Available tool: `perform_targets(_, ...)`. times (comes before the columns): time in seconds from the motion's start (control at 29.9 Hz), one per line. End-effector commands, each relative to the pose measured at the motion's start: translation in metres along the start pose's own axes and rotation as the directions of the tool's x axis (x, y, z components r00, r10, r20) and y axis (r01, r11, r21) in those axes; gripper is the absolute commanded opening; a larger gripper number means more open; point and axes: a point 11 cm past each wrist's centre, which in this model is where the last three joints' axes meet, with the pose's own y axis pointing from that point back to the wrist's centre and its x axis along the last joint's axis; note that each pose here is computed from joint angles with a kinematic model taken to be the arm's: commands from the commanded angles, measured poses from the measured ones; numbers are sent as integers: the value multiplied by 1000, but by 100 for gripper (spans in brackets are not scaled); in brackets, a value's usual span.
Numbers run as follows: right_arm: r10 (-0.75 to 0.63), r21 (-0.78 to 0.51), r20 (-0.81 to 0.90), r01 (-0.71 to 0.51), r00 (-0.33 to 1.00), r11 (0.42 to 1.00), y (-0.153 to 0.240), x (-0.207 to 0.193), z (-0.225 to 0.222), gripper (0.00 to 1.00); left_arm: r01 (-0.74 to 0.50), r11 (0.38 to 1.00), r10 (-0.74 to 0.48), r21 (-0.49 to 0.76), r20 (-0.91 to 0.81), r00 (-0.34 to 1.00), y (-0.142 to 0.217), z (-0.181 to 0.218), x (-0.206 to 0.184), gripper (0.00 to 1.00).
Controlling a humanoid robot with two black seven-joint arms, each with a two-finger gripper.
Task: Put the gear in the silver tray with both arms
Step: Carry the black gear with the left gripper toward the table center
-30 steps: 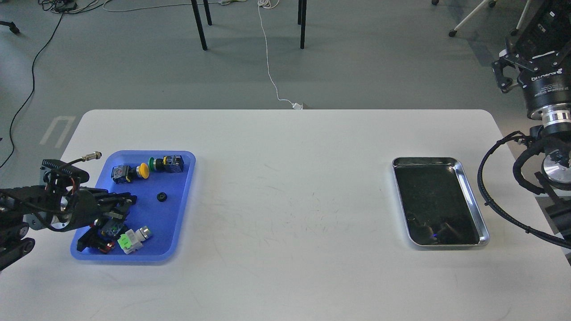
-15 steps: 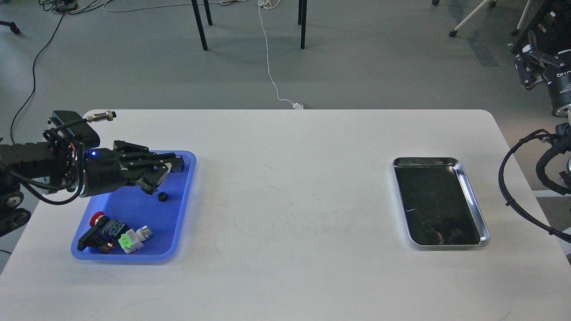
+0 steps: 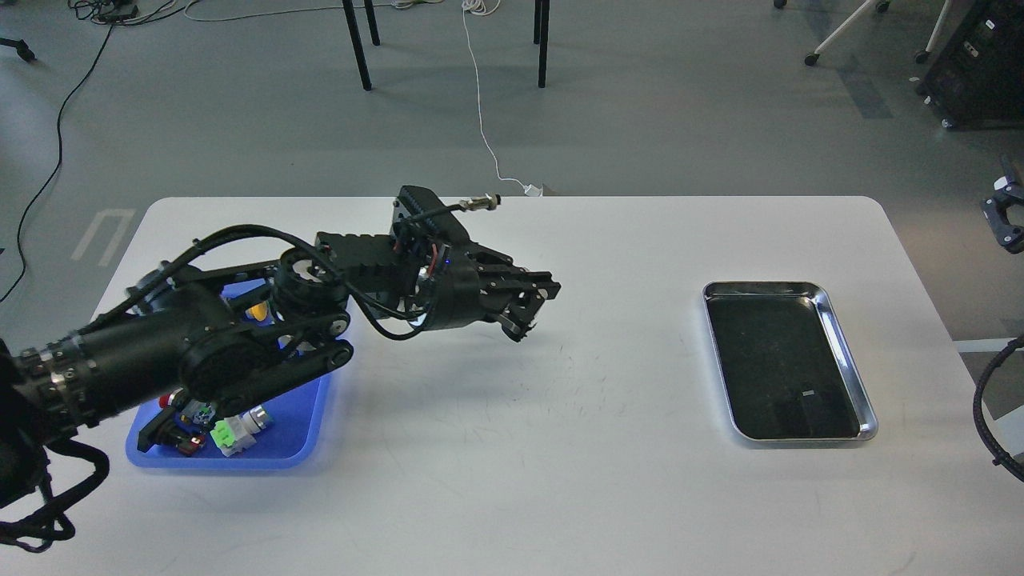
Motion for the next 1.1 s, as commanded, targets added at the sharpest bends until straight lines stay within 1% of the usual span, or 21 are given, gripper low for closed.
perform_targets(0.0,2,-2,-9,-2,1000,1000,3,2,-3,99,31,998,-28,-60,49,998,-43,37,-1,9)
perform_targets(0.07,2,-4,-9,-2,1000,1000,3,2,-3,99,45,996,-42,-75,49,998,-59,50,-2,9)
perform_targets(0.2,-13,-6,-2,13,1000,1000,2,-3,-1,99,119,993,-120,25,43,992,-57,16,-30,10)
perform_targets(0.27,-24,-10,6,24,1000,1000,1,-7,2,99,131,990,-133,50,40,990,-56,7,-39,11)
perform_targets(0.53,-39,-9,20,40,999,999,-1,-13,5,99,155,987,-157,50,38,987,-56,9,-54,14)
perform_targets(0.6,-39,-12,21,40,999,999,-1,-13,6,99,158,986,-160,46,34,987,-56,10,-57,19)
perform_targets(0.67,-41,-11,22,41,999,999,-1,-14,6,99,161,986,-162,45,29,986,-56,11,-60,28)
perform_targets(0.74,-41,-10,22,41,999,999,-1,-14,6,99,162,986,-163,41,18,986,-57,12,-62,41)
perform_targets(0.77,-42,-10,22,42,999,999,-2,-14,6,99,162,986,-163,39,11,987,-57,13,-64,44)
perform_targets(0.97,-41,-8,21,41,999,999,-2,-14,5,99,156,987,-156,36,10,988,-57,14,-62,47)
perform_targets(1.07,-41,-5,19,41,999,999,-2,-14,3,99,121,992,-121,29,3,993,-58,16,-53,53)
